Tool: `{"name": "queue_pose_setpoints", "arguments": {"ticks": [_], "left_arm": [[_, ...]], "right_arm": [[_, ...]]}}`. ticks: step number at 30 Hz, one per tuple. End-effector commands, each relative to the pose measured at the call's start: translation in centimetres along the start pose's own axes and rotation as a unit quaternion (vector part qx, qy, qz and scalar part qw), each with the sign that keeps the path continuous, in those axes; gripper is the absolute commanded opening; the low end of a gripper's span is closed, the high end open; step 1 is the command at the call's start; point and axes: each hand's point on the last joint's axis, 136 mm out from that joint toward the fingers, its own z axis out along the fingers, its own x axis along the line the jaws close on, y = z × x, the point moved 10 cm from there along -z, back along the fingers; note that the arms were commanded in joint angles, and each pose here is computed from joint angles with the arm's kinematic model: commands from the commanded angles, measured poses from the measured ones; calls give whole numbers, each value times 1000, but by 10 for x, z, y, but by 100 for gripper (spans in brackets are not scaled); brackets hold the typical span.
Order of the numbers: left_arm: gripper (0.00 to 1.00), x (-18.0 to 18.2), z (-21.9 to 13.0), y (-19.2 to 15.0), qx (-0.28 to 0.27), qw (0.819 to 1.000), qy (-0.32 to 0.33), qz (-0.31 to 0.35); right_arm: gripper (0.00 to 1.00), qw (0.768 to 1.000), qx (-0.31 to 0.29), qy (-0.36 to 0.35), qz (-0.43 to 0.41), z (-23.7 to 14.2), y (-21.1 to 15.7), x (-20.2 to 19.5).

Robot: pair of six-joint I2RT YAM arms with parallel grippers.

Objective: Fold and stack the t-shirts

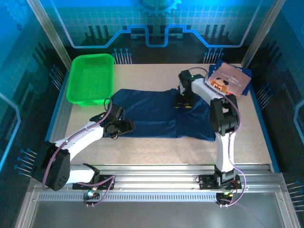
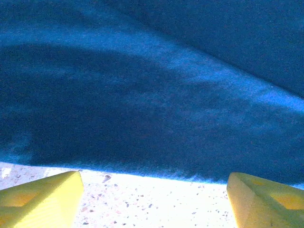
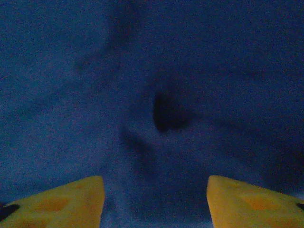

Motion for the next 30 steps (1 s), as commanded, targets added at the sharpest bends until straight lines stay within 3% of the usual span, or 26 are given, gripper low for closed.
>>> {"name": "queue_pose_setpoints", "arguments": {"ticks": [1, 8, 14, 17, 24, 30], "left_arm": [[80, -10, -7, 10, -9, 1000, 5, -5], [80, -76, -3, 43, -18, 994, -78, 76], [79, -175, 16, 65, -14, 967, -143, 210], [76, -208, 36, 69, -4, 960, -150, 237], [64, -252, 75, 59, 21, 942, -183, 280], [61, -274, 102, 48, 19, 934, -162, 319]], "right_arm": [[66, 998, -55, 13, 33, -53, -21, -14], [66, 989, -28, 45, 140, -32, -66, -78], [66, 982, -29, 75, 171, -19, -76, -94], [66, 981, -15, 67, 183, -13, -85, -98], [66, 978, 2, 70, 199, -5, -103, -106], [65, 975, 16, 83, 205, 0, -115, -114]]}}
